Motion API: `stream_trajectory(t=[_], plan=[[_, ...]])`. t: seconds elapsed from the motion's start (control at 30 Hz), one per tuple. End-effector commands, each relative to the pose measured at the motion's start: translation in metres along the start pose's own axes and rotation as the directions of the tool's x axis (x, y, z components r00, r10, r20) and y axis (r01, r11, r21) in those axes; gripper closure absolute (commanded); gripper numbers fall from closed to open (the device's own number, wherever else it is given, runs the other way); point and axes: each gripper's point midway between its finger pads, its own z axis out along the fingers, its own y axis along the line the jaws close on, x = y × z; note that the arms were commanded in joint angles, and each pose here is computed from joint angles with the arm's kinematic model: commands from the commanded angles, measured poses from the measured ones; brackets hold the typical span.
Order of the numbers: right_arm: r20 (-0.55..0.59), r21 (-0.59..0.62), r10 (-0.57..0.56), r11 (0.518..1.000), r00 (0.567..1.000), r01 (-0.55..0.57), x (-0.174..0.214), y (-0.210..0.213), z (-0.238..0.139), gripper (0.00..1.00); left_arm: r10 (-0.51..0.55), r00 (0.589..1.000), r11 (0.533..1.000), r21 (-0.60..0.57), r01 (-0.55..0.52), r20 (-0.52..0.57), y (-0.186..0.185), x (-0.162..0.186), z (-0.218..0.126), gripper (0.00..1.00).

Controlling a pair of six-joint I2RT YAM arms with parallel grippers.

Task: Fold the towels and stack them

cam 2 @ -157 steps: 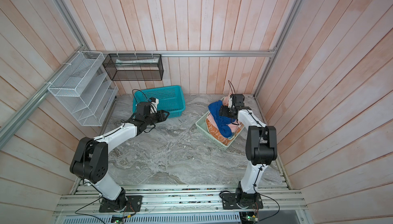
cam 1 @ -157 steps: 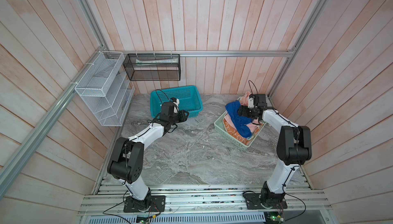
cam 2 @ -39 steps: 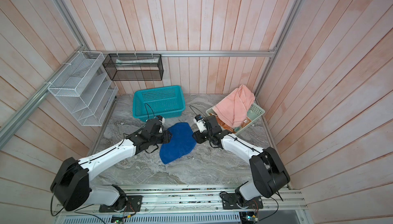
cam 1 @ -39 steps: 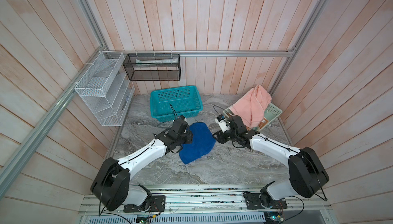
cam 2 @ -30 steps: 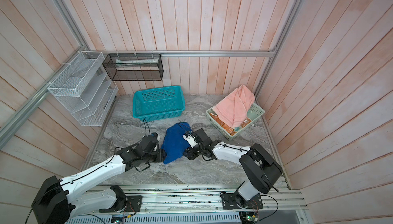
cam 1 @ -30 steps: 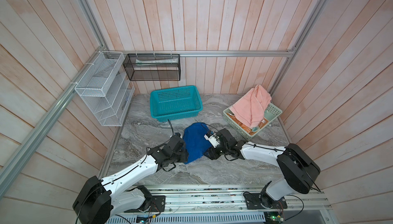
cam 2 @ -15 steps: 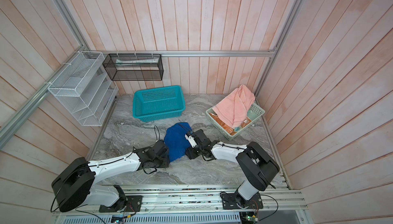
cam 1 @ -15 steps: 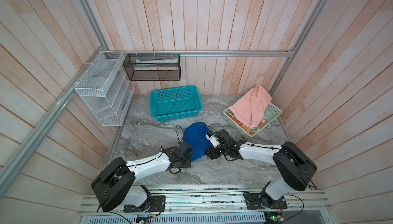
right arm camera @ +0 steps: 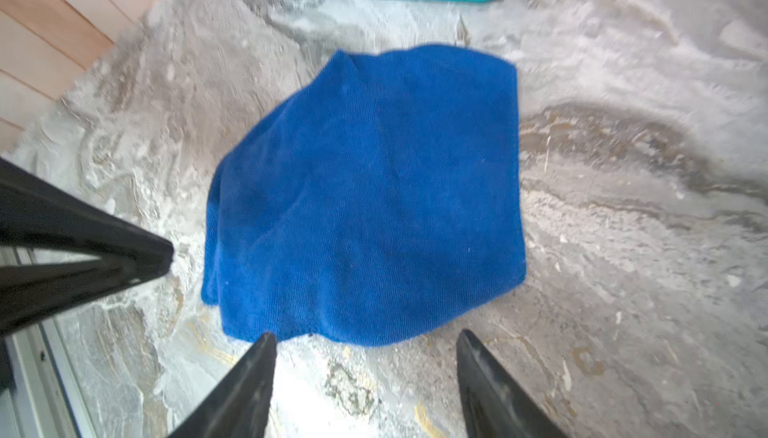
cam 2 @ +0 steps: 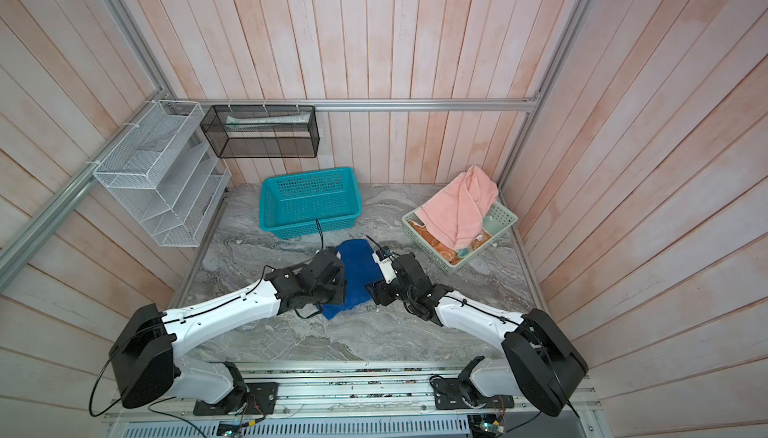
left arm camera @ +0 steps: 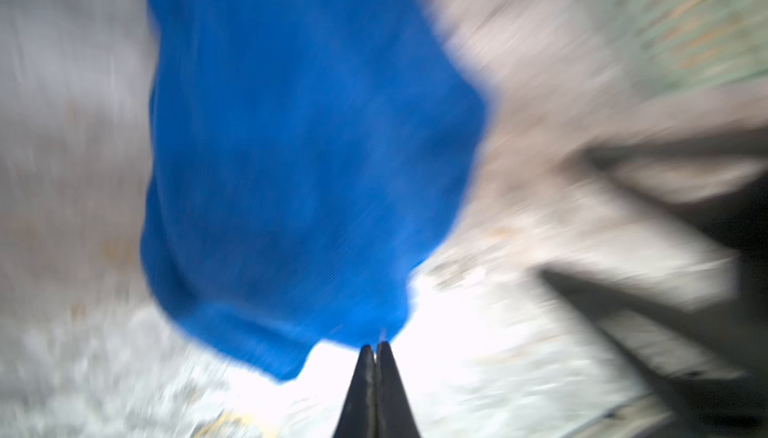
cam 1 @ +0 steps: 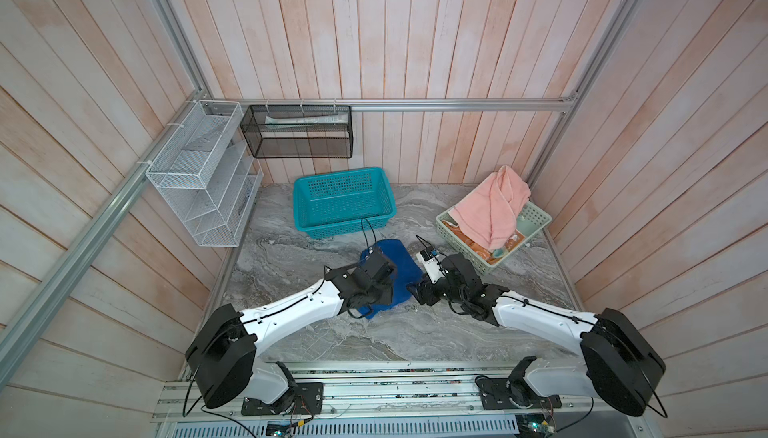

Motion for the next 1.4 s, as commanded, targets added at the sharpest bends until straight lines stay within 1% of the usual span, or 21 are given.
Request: stream_trajectory(t=[0.0, 0.07, 0.13, 0.17, 0.27, 0.33, 0.4, 0.47, 0.53, 0.6, 0.63, 0.77, 0.97, 1.0, 1.07, 1.1, 1.17, 1.23, 1.3, 1.37], plan=[[0.099, 0.056, 0.034, 0.998, 0.994, -0.040, -0.014, -0.015, -0.010, 0.28, 0.058, 0.992, 0.996, 0.061, -0.066, 0.112, -0.026, -0.052, -0.025, 1.00], [0.116, 0.048, 0.038, 0.998, 0.992, -0.044, -0.017, -0.018, -0.014, 0.27, 0.040, 0.992, 0.995, 0.083, -0.051, 0.121, -0.031, -0.071, -0.028, 1.00], [0.112, 0.057, 0.037, 0.997, 0.993, -0.044, -0.016, -0.023, -0.013, 0.27, 0.027, 0.995, 0.999, 0.029, -0.030, 0.094, -0.019, -0.071, -0.021, 1.00], [0.100, 0.067, 0.050, 0.996, 0.994, -0.057, -0.013, -0.027, -0.012, 0.27, 0.018, 0.998, 1.000, -0.010, -0.018, 0.067, -0.009, -0.064, -0.015, 0.98], [0.042, 0.089, 0.098, 0.991, 0.994, -0.102, 0.001, -0.036, -0.003, 0.27, -0.031, 0.999, 0.994, -0.107, 0.029, -0.023, 0.023, -0.029, 0.000, 0.78], [-0.002, 0.096, 0.127, 0.987, 0.992, -0.126, 0.013, -0.038, 0.004, 0.28, -0.069, 0.995, 0.986, -0.155, 0.056, -0.076, 0.041, -0.002, 0.006, 0.62], [-0.040, 0.086, 0.140, 0.987, 0.989, -0.137, 0.022, -0.038, 0.010, 0.28, -0.091, 0.987, 0.981, -0.185, 0.065, -0.134, 0.054, 0.027, 0.013, 0.55], [-0.061, 0.078, 0.157, 0.985, 0.986, -0.152, 0.027, -0.038, 0.016, 0.28, -0.099, 0.976, 0.970, -0.236, 0.052, -0.192, 0.067, 0.058, 0.019, 0.47], [-0.071, 0.067, 0.164, 0.985, 0.984, -0.159, 0.027, -0.037, 0.021, 0.28, -0.132, 0.959, 0.960, -0.273, 0.061, -0.251, 0.079, 0.086, 0.028, 0.42], [-0.079, 0.051, 0.166, 0.985, 0.983, -0.163, 0.028, -0.035, 0.024, 0.29, -0.151, 0.948, 0.954, -0.291, 0.066, -0.281, 0.088, 0.103, 0.038, 0.38], [-0.082, 0.047, 0.166, 0.986, 0.983, -0.163, 0.028, -0.035, 0.025, 0.29, -0.150, 0.947, 0.955, -0.290, 0.065, -0.282, 0.089, 0.107, 0.043, 0.37], [-0.093, 0.043, 0.160, 0.987, 0.983, -0.157, 0.031, -0.035, 0.026, 0.29, -0.117, 0.952, 0.961, -0.275, 0.037, -0.281, 0.085, 0.105, 0.060, 0.34], [-0.085, 0.057, 0.178, 0.983, 0.980, -0.173, 0.035, -0.044, 0.021, 0.30, -0.084, 0.938, 0.946, -0.323, -0.031, -0.335, 0.093, 0.114, 0.086, 0.29], [-0.082, 0.059, 0.181, 0.983, 0.980, -0.176, 0.034, -0.046, 0.020, 0.30, -0.083, 0.937, 0.943, -0.331, -0.036, -0.338, 0.095, 0.116, 0.089, 0.29], [-0.081, 0.058, 0.177, 0.983, 0.981, -0.173, 0.032, -0.046, 0.017, 0.30, -0.089, 0.929, 0.935, -0.352, -0.046, -0.358, 0.102, 0.123, 0.096, 0.36], [-0.074, 0.059, 0.172, 0.984, 0.982, -0.168, 0.030, -0.046, 0.015, 0.30, -0.089, 0.923, 0.934, -0.352, -0.054, -0.375, 0.103, 0.128, 0.099, 0.42], [-0.056, 0.064, 0.160, 0.986, 0.985, -0.157, 0.026, -0.047, 0.012, 0.30, -0.087, 0.916, 0.935, -0.349, -0.060, -0.392, 0.101, 0.129, 0.100, 0.59], [-0.039, 0.069, 0.158, 0.985, 0.987, -0.156, 0.024, -0.049, 0.009, 0.30, -0.074, 0.925, 0.938, -0.341, -0.063, -0.373, 0.095, 0.121, 0.095, 0.80], [-0.027, 0.066, 0.161, 0.985, 0.987, -0.159, 0.022, -0.051, 0.006, 0.30, -0.056, 0.939, 0.944, -0.326, -0.061, -0.338, 0.088, 0.106, 0.085, 0.99], [-0.011, 0.064, 0.165, 0.984, 0.986, -0.164, 0.018, -0.053, 0.004, 0.31, -0.015, 0.957, 0.957, -0.280, -0.071, -0.291, 0.072, 0.082, 0.072, 1.00]])
